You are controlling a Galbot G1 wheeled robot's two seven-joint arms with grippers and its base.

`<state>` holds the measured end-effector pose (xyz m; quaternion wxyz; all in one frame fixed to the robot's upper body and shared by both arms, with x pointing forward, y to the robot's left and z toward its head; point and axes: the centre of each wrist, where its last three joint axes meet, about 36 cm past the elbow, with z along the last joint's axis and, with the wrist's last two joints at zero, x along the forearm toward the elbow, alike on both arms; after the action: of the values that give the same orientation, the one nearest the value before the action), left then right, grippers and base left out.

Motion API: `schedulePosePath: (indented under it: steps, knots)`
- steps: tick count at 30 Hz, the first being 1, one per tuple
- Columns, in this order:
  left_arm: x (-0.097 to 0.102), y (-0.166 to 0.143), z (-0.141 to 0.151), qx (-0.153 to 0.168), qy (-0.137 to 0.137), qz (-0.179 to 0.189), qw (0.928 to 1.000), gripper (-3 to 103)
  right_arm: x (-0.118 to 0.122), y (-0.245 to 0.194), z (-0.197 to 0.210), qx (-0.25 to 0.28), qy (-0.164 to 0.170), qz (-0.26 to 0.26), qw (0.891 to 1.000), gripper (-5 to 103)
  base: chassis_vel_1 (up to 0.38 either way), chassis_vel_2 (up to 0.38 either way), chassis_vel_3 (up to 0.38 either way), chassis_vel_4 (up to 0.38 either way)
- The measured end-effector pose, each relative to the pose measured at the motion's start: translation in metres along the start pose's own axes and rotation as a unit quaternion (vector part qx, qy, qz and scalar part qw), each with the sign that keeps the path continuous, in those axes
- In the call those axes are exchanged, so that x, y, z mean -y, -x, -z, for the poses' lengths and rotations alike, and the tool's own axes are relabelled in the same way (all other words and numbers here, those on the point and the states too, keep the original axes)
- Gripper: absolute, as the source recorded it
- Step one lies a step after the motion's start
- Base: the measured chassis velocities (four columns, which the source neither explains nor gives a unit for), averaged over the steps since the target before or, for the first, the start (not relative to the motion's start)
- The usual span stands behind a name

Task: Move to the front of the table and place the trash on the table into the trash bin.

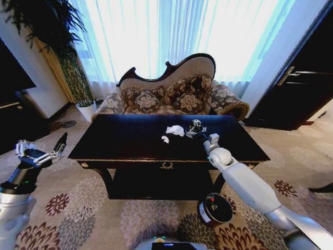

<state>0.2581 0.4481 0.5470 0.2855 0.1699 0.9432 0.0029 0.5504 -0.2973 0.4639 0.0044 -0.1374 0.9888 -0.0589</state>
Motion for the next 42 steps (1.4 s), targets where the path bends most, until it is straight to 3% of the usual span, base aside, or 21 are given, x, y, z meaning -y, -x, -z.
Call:
schedulePosePath:
  steps: [1,7,10,13,16,20,26,32,42]
  knots:
    - [0.000,0.000,-0.001,0.000,0.000,0.000,1.0000,100,0.001,0.000,0.000,0.001,0.000,0.000,1.000,78,0.000,0.000,0.000,0.000]
    - [0.001,0.001,-0.006,-0.004,-0.002,0.002,1.0000,100,0.006,-0.004,-0.003,0.005,-0.001,0.003,1.000,50,0.000,0.000,0.000,0.000]
    - [0.001,0.001,-0.007,-0.003,-0.002,0.002,1.0000,100,0.008,-0.005,-0.004,0.007,-0.002,0.005,1.000,44,0.000,0.000,0.000,0.000]
    - [0.000,0.001,-0.007,-0.004,-0.002,0.003,1.0000,100,0.011,-0.006,-0.004,0.008,-0.006,0.006,1.000,28,0.000,0.000,0.000,0.000]
    - [0.000,0.001,-0.007,-0.004,-0.002,0.003,1.0000,100,0.013,-0.007,-0.004,0.009,-0.009,0.007,1.000,23,0.000,0.000,0.000,0.000]
    - [0.001,0.002,-0.008,-0.003,-0.003,0.002,1.0000,100,0.019,-0.014,-0.007,0.013,-0.009,0.013,1.000,3,0.000,0.000,0.000,0.000]
    - [0.004,0.005,-0.006,-0.001,-0.002,0.001,1.0000,100,0.023,-0.027,-0.010,0.022,0.013,0.027,0.999,0,0.000,0.000,0.000,0.000]
    - [0.007,0.007,-0.001,0.002,0.001,-0.004,1.0000,100,0.020,-0.054,-0.012,0.034,0.061,0.057,0.996,0,0.000,0.000,0.000,0.000]
    - [0.010,0.010,0.011,0.022,-0.001,-0.008,0.9997,100,0.018,-0.118,0.009,0.039,0.089,0.034,0.995,0,0.000,0.000,0.000,0.000]
